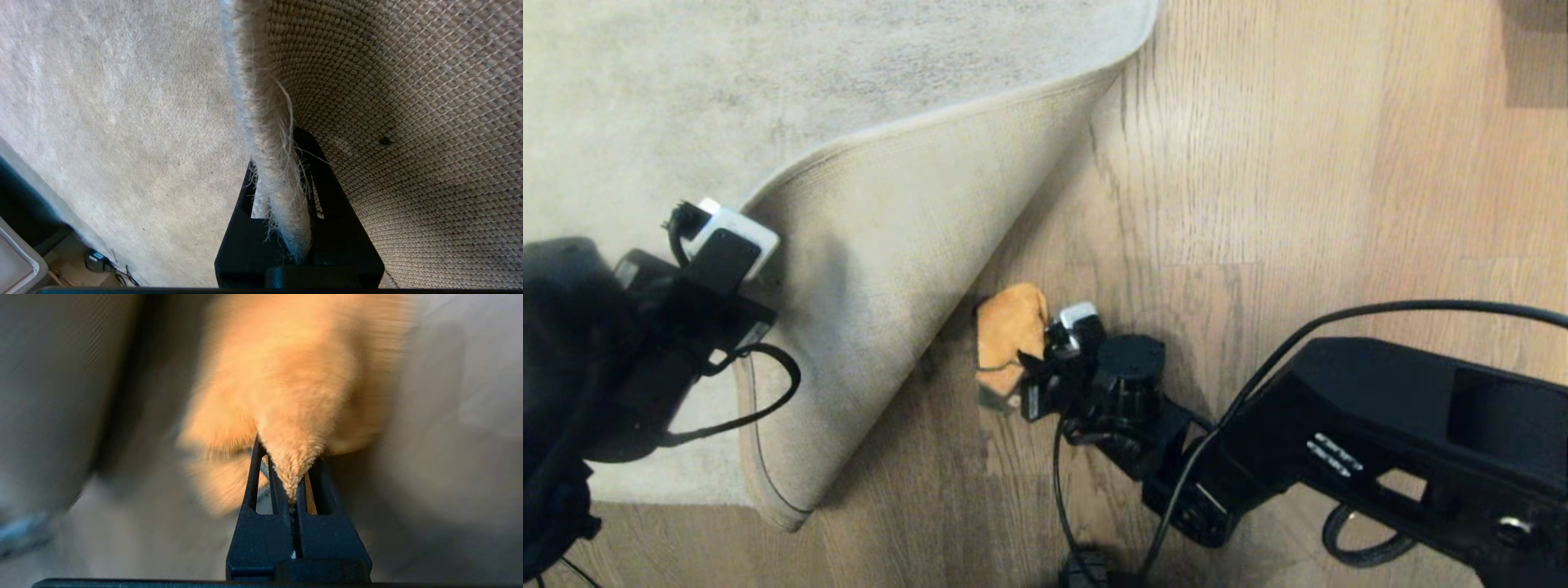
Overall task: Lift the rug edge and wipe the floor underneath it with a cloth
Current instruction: Wipe the floor under the carpet with a rag
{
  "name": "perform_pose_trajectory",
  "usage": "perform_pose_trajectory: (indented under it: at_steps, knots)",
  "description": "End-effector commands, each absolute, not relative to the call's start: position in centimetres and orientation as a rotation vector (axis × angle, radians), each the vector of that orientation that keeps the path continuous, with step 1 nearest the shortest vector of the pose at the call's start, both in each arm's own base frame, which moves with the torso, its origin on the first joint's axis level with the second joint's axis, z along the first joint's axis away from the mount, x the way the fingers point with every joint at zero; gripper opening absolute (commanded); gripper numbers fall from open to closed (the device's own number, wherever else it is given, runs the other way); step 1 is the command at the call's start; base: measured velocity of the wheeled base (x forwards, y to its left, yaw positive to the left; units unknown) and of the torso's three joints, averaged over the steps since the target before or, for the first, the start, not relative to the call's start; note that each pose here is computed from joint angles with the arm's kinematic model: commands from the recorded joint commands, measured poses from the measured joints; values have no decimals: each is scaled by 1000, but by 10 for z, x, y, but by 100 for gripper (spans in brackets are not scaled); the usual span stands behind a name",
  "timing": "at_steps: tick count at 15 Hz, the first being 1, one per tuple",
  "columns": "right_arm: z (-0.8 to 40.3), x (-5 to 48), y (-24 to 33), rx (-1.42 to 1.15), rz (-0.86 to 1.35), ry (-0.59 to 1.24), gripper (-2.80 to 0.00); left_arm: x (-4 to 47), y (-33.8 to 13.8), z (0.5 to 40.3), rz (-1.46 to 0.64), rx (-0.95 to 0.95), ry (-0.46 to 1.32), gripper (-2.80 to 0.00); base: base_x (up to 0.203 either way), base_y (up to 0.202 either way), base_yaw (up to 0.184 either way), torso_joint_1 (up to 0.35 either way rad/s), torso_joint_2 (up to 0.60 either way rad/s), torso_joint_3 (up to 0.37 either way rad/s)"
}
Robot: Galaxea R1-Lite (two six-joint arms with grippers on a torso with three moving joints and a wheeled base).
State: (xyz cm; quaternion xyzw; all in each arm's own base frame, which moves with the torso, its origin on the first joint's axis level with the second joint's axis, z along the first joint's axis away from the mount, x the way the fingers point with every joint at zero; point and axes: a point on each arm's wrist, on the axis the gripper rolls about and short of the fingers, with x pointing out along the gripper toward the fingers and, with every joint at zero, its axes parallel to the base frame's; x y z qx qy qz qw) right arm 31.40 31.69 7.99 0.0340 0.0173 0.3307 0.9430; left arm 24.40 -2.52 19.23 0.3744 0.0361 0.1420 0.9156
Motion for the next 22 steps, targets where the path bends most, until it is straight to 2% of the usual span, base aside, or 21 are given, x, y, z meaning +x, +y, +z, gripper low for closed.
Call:
perform_pose_trajectory:
  at_steps: [1, 6, 12, 16, 22]
  knots:
    - [120, 347, 294, 100, 587, -39, -280, 245, -25, 191, 294, 775, 79, -280, 0, 0, 0, 0, 0, 0]
    - [191, 370, 240, 124, 465, -119, -280, 245, -25, 190, 294, 776, 81, -280, 0, 0, 0, 0, 0, 0]
    - [253, 332, 188, 129, 408, -153, -280, 245, -26, 190, 290, 776, 81, -280, 0, 0, 0, 0, 0, 0]
    - [234, 284, 161, 89, 405, -42, -280, 245, -26, 190, 288, 776, 78, -280, 0, 0, 0, 0, 0, 0]
    - [158, 217, 140, 28, 459, 143, -280, 246, -27, 189, 285, 777, 82, -280, 0, 0, 0, 0, 0, 0]
